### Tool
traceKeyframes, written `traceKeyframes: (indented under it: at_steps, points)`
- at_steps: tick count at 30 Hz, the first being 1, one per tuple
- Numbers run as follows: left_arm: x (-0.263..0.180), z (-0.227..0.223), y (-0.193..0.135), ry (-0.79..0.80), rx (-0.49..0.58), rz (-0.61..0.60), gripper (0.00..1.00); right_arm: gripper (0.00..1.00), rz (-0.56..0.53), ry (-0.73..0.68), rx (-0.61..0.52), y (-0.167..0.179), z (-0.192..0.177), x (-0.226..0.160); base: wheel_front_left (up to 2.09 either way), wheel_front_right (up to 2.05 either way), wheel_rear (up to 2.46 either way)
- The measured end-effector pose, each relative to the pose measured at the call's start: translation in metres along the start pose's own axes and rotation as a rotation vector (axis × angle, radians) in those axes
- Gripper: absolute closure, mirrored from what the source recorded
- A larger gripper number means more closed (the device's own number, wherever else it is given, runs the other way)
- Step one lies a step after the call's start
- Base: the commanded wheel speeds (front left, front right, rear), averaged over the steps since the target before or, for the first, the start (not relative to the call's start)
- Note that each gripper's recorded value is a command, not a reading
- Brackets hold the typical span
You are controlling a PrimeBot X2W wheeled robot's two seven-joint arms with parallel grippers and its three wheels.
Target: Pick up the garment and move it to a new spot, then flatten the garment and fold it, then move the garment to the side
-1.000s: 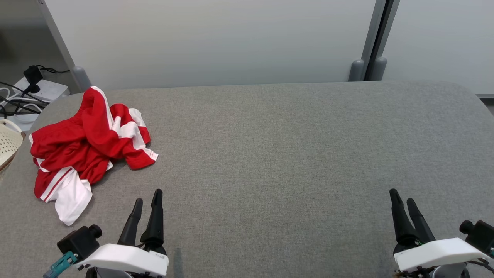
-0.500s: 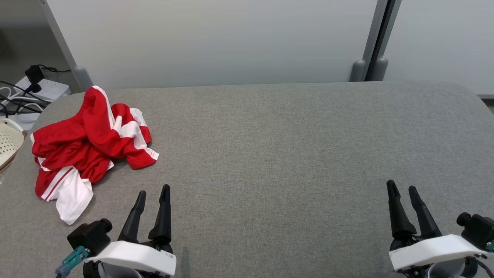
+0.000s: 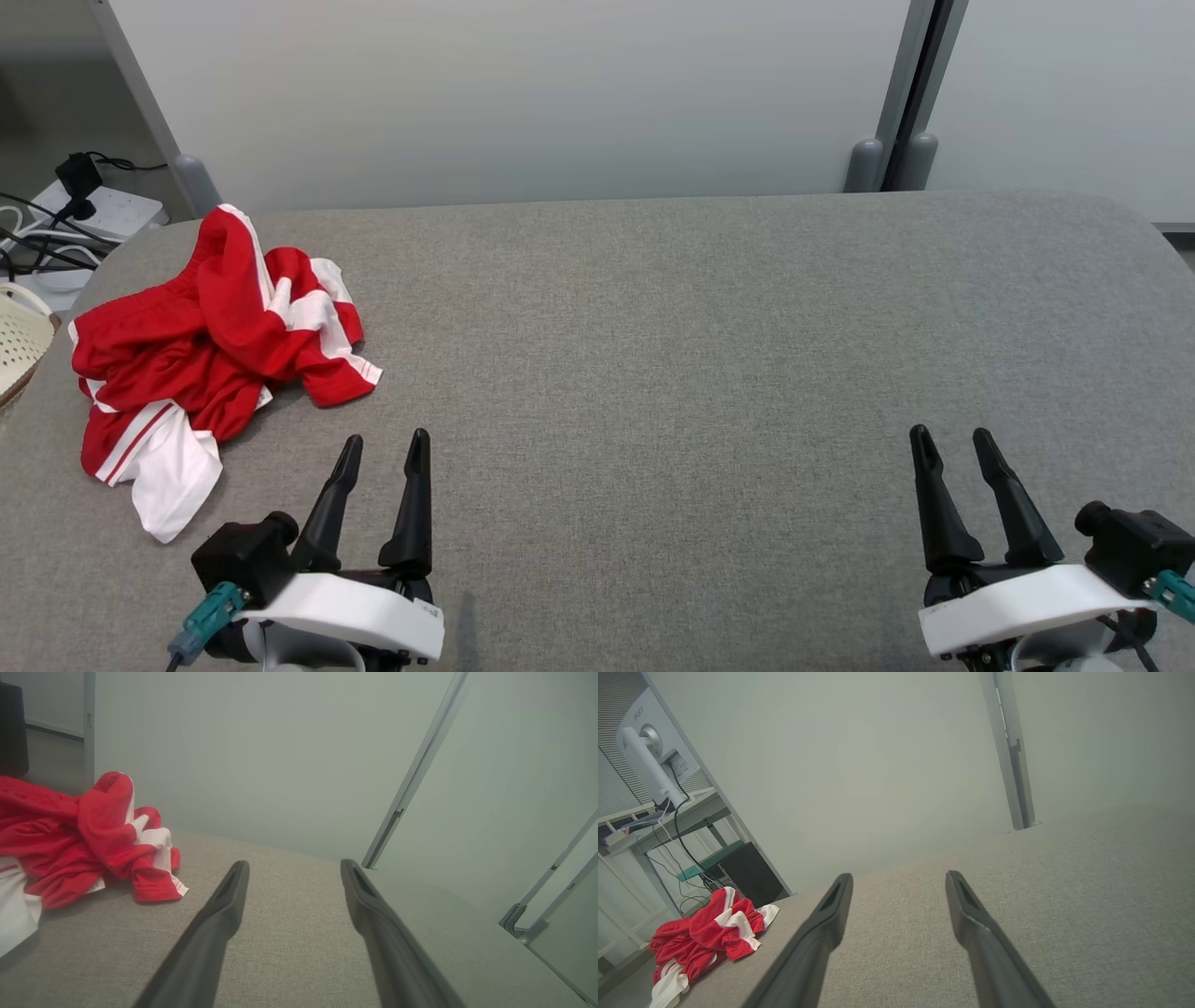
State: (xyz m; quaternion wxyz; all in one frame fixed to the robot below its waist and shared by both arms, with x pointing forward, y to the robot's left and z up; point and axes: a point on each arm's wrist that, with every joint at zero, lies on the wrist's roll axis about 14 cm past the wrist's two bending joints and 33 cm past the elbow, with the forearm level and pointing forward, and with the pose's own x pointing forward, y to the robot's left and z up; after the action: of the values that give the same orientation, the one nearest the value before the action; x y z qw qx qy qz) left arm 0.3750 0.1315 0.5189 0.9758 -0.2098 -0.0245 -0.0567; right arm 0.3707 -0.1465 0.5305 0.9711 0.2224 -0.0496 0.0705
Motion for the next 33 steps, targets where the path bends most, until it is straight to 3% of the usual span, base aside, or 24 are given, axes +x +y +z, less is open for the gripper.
traceKeyframes:
  at_steps: [21, 33]
  points:
    - [0.008, 0.016, -0.016, -0.085, 0.253, -0.064, 0.0, 0.0, 0.076, -0.057, -0.25, 0.016, 0.012, 0.003, 0.0, 0.0, 0.0]
    - [0.009, 0.015, -0.016, -0.088, 0.277, -0.062, 0.0, 0.0, 0.078, -0.058, -0.275, 0.015, 0.011, 0.004, 0.0, 0.0, 0.0]
